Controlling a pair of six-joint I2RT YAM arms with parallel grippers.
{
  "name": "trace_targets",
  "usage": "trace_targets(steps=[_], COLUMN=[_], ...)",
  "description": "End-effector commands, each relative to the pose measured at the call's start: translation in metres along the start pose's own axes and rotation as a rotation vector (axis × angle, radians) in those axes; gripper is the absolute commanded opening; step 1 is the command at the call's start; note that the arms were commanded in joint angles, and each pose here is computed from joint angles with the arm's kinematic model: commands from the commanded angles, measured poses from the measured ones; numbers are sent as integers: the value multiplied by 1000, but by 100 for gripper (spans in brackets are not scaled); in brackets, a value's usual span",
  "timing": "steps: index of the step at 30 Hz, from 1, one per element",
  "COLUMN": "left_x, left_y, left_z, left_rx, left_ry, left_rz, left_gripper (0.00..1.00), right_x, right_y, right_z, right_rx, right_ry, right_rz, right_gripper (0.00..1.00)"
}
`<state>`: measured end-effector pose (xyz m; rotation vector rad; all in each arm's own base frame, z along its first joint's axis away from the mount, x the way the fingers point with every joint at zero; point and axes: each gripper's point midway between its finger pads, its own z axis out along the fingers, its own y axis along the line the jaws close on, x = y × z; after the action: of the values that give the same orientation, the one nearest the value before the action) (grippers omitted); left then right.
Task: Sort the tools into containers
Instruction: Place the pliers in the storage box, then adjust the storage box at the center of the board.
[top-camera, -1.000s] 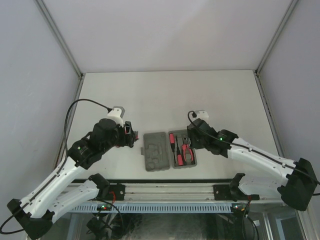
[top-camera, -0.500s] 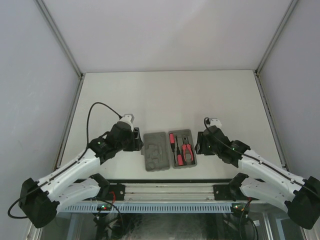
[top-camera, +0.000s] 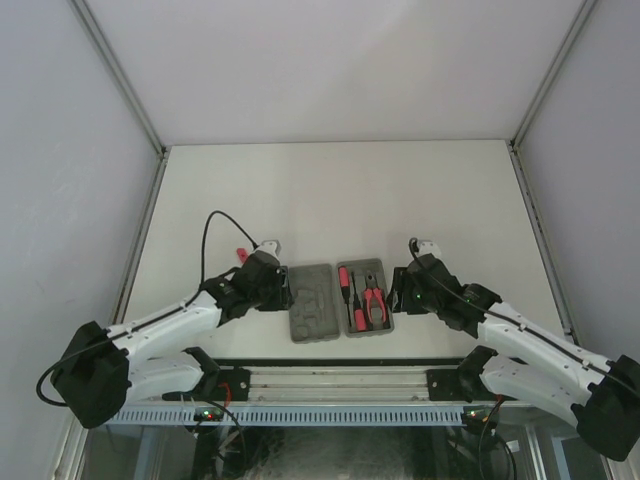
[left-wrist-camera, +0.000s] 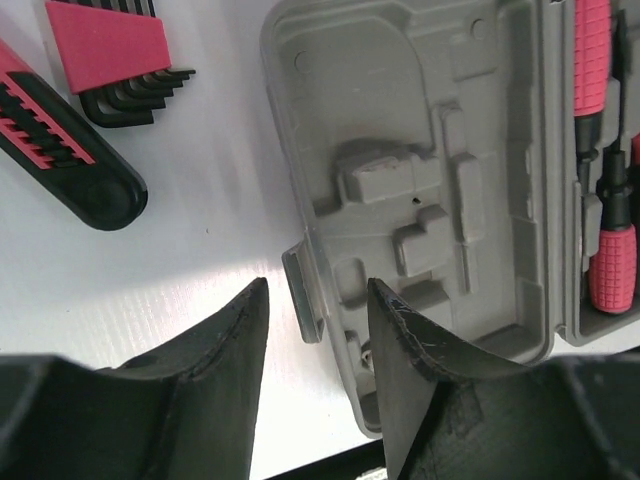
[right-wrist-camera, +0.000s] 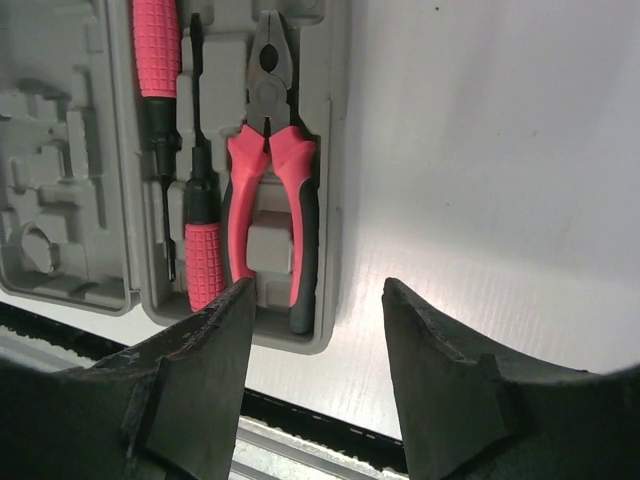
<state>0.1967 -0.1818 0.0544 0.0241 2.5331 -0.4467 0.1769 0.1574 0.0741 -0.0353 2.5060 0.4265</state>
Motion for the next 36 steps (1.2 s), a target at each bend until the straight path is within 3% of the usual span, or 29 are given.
trace_targets(steps=[1,19,26,31,36], left_x=[-2,-1,-12,-21,-27], left_y=[-6,-14,-25,-25,-18], left_z=[10,26,30,31,32], left_rx=[20,44,55,47,40], left_ry=[-24,-29,-42,-63,-79], left_rz=[-47,-159,-210,-262,-334], left_gripper=[47,11,7,6,4], right_x=[-11,-10,-22,-25,-22], right_y=[11,3,4,4,2], right_z=[-5,-11,-19,-25,-24], right_rx=[-53,-19,-36,-56,-49], right_ry=[-40,-59,-135,-168,-162], right_rz=[29,41,88,119,130], right_gripper=[53,52,57,67,68])
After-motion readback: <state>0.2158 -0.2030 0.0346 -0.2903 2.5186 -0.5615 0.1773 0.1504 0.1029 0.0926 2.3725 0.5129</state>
